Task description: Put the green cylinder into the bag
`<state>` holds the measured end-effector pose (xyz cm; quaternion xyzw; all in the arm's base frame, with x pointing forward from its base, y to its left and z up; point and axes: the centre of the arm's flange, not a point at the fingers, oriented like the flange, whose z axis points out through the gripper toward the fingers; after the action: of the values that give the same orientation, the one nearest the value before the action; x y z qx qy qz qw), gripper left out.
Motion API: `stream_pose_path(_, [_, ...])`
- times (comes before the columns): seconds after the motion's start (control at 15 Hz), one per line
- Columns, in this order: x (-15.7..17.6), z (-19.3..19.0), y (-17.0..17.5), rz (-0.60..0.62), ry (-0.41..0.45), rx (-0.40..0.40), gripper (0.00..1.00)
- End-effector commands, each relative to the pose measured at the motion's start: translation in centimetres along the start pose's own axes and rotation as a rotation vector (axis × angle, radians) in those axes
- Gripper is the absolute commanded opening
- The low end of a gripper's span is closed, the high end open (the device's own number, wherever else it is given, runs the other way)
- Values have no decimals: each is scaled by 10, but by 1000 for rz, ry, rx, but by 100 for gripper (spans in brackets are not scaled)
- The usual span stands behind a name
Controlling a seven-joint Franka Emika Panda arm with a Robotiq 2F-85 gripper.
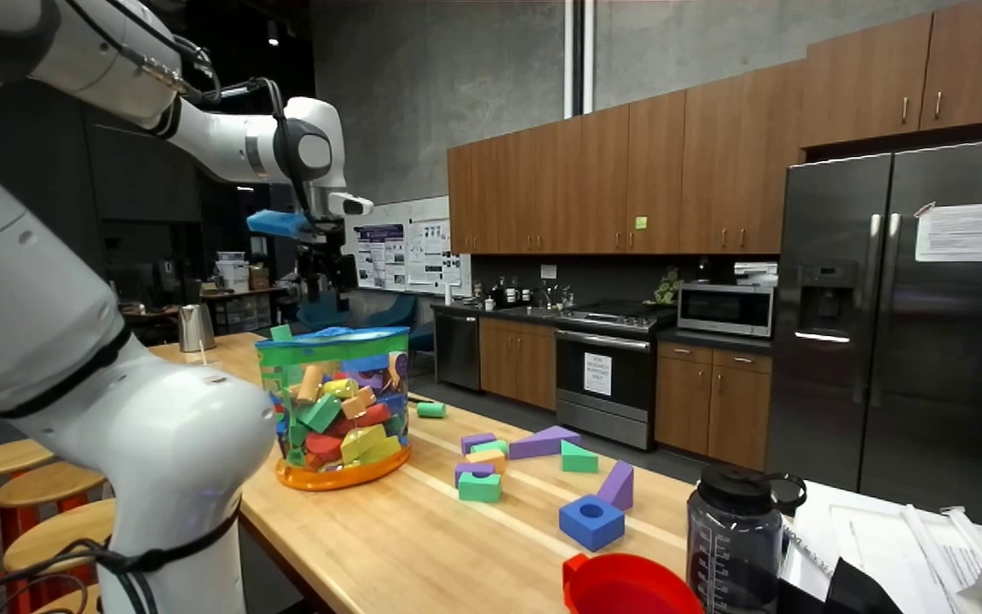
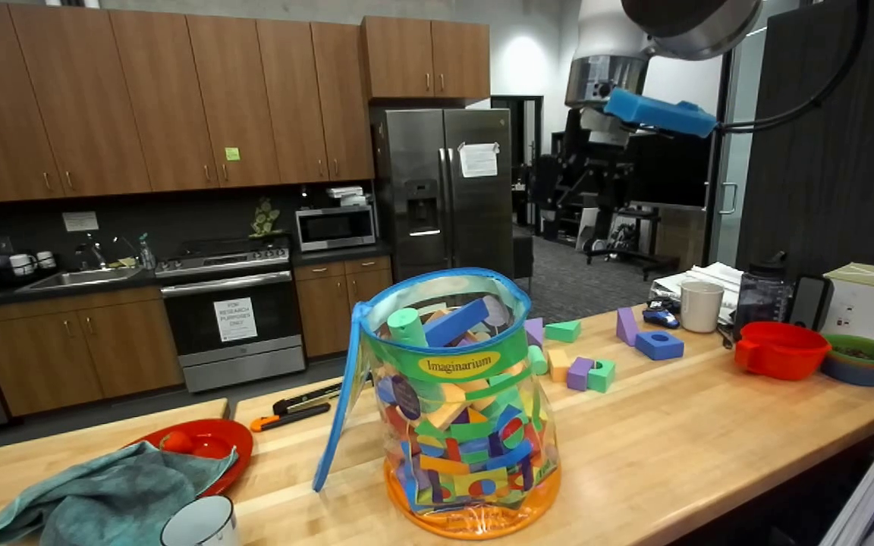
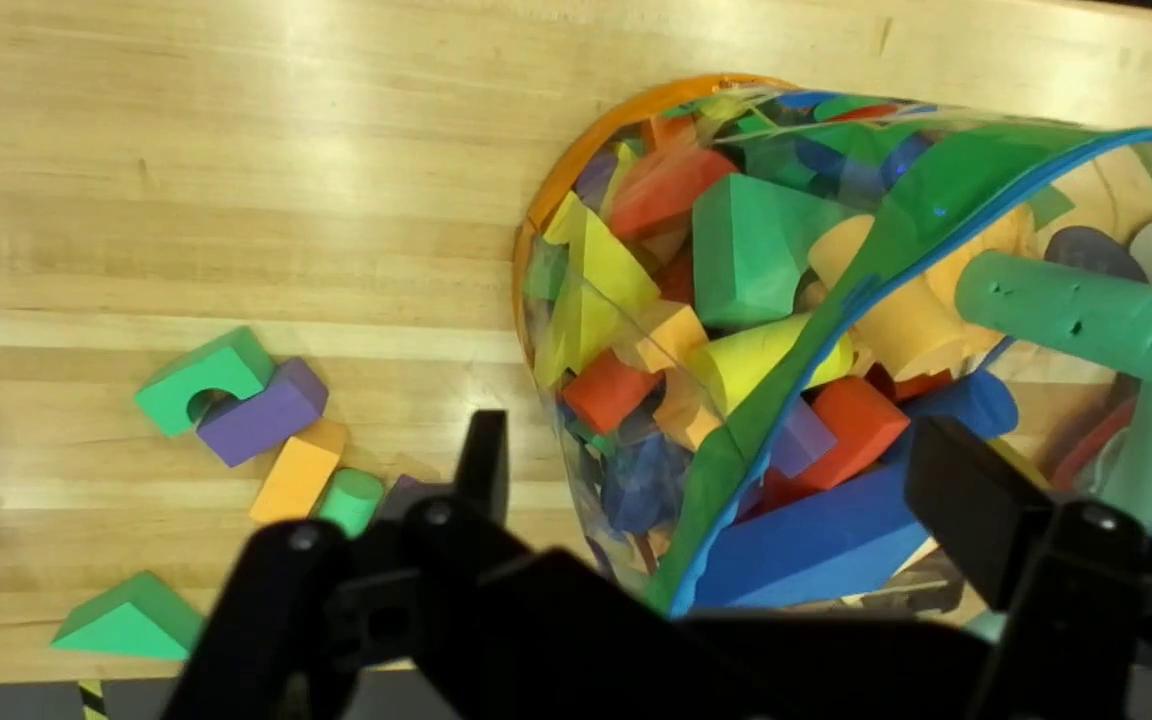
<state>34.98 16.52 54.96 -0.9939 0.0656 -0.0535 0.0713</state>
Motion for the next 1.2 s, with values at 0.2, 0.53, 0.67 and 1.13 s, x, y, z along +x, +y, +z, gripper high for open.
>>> stream_pose_path(0.2, [48, 9, 14, 110, 115, -62, 100])
stream_pose_path(0.53, [75, 20, 29, 196, 155, -94, 100])
stream_pose_path(0.67, [86, 32, 37, 225, 160, -117, 100])
stream_pose_path(1.13, [127, 73, 57, 333, 112, -170, 100])
